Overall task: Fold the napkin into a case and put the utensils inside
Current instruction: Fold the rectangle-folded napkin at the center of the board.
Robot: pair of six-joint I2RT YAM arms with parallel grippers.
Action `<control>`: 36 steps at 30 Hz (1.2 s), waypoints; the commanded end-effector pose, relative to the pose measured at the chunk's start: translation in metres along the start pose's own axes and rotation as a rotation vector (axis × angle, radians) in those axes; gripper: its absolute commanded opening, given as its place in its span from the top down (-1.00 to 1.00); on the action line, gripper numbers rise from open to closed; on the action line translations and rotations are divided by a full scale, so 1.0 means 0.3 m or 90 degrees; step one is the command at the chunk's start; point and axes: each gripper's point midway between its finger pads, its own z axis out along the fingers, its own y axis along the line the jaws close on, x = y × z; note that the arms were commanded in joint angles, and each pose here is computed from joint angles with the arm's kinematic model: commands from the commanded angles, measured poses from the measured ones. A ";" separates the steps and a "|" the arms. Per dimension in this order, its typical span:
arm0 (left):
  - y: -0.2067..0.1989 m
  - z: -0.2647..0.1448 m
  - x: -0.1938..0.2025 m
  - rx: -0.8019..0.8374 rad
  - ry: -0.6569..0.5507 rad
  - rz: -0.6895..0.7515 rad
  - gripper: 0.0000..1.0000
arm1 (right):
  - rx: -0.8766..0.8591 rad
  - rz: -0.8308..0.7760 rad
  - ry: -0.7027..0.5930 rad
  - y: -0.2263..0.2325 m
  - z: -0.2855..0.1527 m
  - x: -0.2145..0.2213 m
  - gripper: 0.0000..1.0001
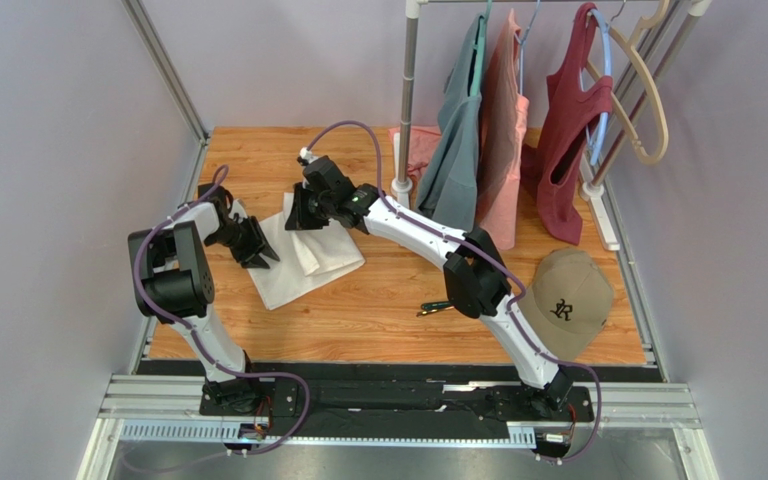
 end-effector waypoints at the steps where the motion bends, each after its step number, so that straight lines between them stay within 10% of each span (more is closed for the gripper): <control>1: -0.007 -0.016 -0.011 0.007 -0.022 0.021 0.10 | -0.097 0.023 -0.029 0.164 -0.006 -0.039 1.00; 36: 0.054 -0.150 -0.018 -0.013 -0.076 -0.019 0.35 | -0.135 0.048 0.034 0.134 0.167 0.124 1.00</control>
